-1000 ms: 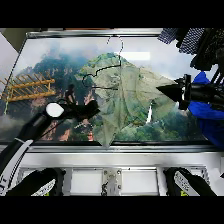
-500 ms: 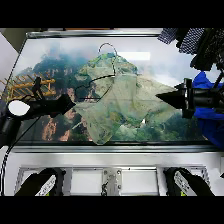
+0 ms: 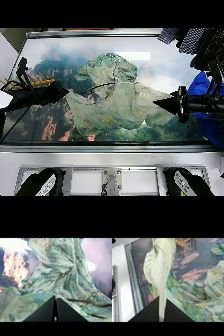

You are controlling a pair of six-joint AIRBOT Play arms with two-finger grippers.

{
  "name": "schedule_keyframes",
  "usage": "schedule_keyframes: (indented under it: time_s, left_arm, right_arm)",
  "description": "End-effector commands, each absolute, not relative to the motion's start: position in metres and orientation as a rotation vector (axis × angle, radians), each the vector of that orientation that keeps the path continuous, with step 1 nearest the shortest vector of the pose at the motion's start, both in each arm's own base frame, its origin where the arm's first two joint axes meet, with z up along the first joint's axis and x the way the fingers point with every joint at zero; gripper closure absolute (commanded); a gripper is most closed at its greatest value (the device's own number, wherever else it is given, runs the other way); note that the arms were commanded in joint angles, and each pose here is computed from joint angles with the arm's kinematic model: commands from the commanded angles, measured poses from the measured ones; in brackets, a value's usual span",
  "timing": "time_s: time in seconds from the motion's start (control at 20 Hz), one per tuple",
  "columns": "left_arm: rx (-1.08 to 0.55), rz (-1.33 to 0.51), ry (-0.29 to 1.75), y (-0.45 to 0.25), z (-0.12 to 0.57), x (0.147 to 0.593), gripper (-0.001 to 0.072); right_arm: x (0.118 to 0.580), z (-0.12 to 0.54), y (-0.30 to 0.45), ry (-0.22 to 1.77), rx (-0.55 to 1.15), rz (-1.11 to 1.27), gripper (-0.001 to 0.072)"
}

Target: Fold the clothes and pants, and hang the long-sleeved shirts on hangers.

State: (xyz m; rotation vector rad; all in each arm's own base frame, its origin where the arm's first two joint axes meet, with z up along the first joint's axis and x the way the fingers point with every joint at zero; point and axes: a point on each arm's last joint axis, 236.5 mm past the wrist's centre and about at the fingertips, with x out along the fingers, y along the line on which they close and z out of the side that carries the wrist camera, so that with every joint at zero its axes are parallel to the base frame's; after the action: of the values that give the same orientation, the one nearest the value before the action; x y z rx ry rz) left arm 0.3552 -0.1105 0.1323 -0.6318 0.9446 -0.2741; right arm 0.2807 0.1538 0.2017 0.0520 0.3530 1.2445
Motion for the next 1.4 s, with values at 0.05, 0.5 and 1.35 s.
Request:
schedule_keyframes:
  time_s: [0.05, 0.5, 1.35]
  left_arm:
    - [-0.512, -0.270, 1.127, -0.111, 0.099, 0.331, 0.0699]
    - [-0.500, -0.273, 1.152, -0.119, 0.088, 0.369, 0.0699]
    - [-0.321, -0.528, 0.840, -0.173, 0.259, 0.348, 0.0700]
  right_arm:
    - [0.299, 0.245, 0.154, 0.128, 0.095, 1.175, 0.0706]
    - [0.268, 0.212, 0.157, 0.303, -0.034, 1.209, 0.0706]
    - [0.270, 0.176, 0.181, 0.234, 0.206, 1.208, 0.0706]
